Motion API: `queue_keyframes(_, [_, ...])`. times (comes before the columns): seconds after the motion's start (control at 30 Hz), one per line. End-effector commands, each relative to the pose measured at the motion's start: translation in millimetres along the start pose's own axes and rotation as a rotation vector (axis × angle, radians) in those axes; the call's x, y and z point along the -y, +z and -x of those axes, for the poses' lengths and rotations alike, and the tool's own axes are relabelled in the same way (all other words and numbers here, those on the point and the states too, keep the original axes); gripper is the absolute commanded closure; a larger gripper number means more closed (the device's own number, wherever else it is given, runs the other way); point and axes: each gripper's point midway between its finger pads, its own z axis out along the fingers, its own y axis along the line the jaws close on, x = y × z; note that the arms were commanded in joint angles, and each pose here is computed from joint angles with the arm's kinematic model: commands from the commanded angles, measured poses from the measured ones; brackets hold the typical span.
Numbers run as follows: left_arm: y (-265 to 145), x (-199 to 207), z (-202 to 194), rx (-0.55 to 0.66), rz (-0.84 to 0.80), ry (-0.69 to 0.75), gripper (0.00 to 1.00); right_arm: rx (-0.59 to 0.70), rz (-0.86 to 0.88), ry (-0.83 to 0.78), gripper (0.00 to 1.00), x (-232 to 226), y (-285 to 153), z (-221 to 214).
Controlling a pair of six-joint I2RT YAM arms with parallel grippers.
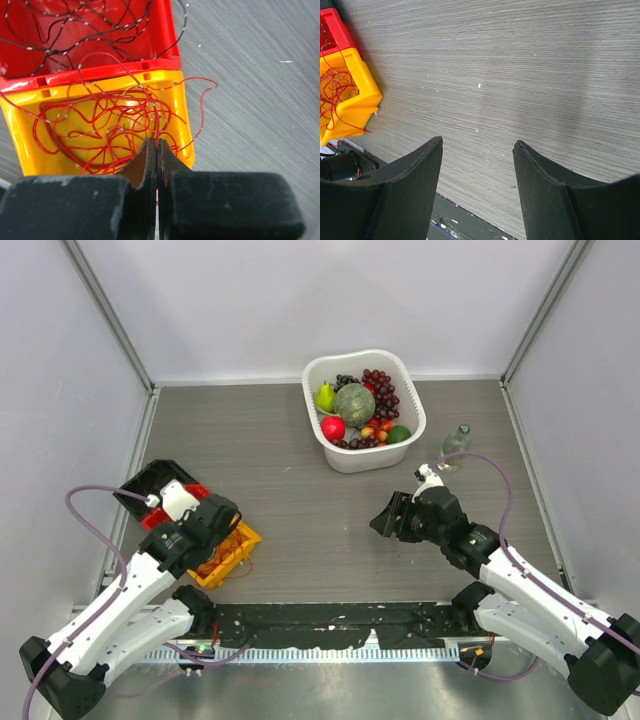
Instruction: Untangle the cables
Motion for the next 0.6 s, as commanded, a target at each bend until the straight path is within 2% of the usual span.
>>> queue_keyframes(0.0, [4.3, -20.5, -1.8, 0.028, 0.078, -0.138, 1.0, 0.041, 0.009, -0.013, 0.37, -3.3, -1.6, 10.0])
queue_keyframes(0.07, [6.1, -21.2, -3.7, 0.03, 0.072, -0.156, 0.99, 0.038, 0.005, -0.014, 0.37, -1.9, -1.0, 9.0])
queue_keyframes(0.1, [5.8, -21.9, -3.0, 0.034, 0.069, -0.163, 0.91, 0.036, 0.007, -0.013, 0.37, -2.1, -0.8, 8.4])
queue_keyframes(0.17, [3.2, -24.5, 1.2, 0.051, 0.072, -0.186, 0.59, 0.033, 0.01, -0.015, 0.37, -2.5, -0.7, 7.5])
queue_keyframes(0.23, [-0.3, -25.2, 8.8, 0.075, 0.063, -0.192, 0.33, 0.032, 0.005, -0.014, 0.37, -0.6, -0.1, 6.4])
queue_keyframes(0.3, [-5.6, -19.6, 18.0, 0.097, 0.024, -0.18, 0.19, 0.032, 0.003, -0.014, 0.37, 0.8, 0.2, 5.2])
queue_keyframes(0.37, [-13.3, -7.0, 29.4, 0.118, -0.051, -0.154, 0.12, 0.025, 0.001, -0.014, 0.37, 2.3, 1.5, 3.0])
queue_keyframes(0.43, [-21.7, 3.2, 38.5, 0.133, -0.116, -0.141, 0.09, 0.024, 0.002, -0.014, 0.37, 2.0, 1.8, 2.8])
queue_keyframes(0.57, [-52.7, 40.2, 69.7, 0.214, -0.357, -0.051, 0.04, 0.037, -0.017, -0.025, 0.37, 5.2, 0.6, 5.7])
